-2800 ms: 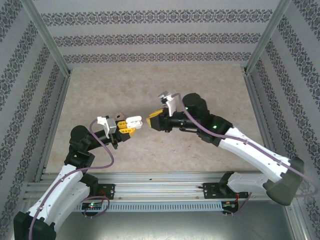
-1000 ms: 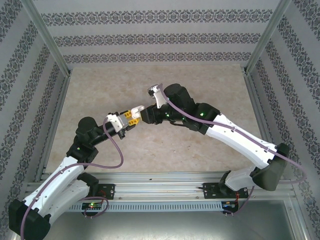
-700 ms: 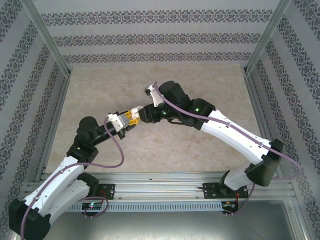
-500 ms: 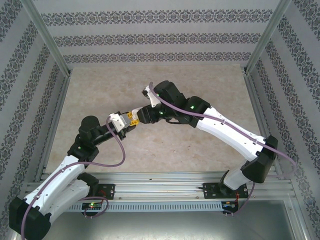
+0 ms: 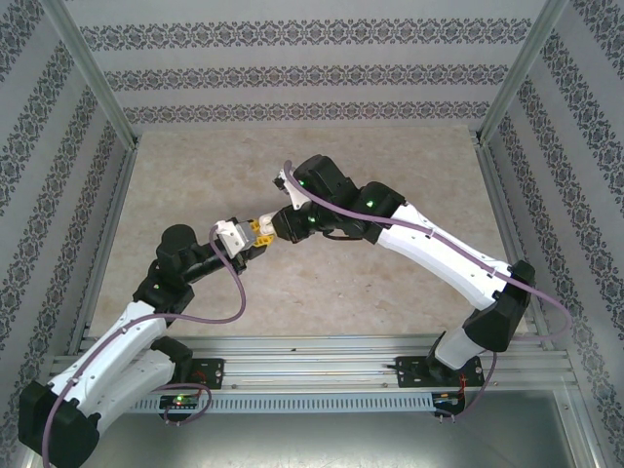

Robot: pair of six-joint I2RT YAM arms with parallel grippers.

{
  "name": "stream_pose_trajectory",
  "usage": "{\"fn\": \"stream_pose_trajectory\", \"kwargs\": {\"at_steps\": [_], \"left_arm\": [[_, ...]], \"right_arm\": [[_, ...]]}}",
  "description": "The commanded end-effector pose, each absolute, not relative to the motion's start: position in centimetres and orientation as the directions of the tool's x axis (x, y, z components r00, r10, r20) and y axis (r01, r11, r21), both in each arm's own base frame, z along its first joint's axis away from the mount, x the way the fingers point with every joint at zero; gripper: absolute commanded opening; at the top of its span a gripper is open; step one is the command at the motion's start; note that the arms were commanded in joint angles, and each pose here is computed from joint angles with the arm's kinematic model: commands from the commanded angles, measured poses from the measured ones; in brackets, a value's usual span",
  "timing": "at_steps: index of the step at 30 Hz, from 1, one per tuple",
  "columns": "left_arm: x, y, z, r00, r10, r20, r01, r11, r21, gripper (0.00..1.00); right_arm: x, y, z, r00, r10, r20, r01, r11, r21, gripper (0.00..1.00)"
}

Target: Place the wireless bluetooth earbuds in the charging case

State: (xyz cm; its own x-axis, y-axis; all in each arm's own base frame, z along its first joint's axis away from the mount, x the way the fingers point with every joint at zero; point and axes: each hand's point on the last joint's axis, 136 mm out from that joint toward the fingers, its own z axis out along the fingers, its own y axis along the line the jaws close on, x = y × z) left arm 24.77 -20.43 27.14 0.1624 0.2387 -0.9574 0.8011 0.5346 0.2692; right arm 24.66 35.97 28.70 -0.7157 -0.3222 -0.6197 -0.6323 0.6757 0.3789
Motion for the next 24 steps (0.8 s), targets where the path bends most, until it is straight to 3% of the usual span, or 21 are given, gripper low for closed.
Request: {"fn": "stream_pose_trajectory", "kwargs": {"at_steps": [1, 24], "left_arm": [[23.7, -21.5, 28.9, 0.201, 0.170, -0.965, 0.837, 0.482, 0.259, 0.00], [22.5, -23.0, 28.4, 0.095, 0.104, -0.990, 0.917, 0.378, 0.127, 0.00]], "right_arm": [[24.3, 35.6, 30.4, -0.689, -0.328, -0.646, -0.661, 0.649, 0.376, 0.21], [21.8, 35.1, 33.0, -0.611, -0.373, -0.698, -0.760, 0.525, 0.384, 0.21]]}}
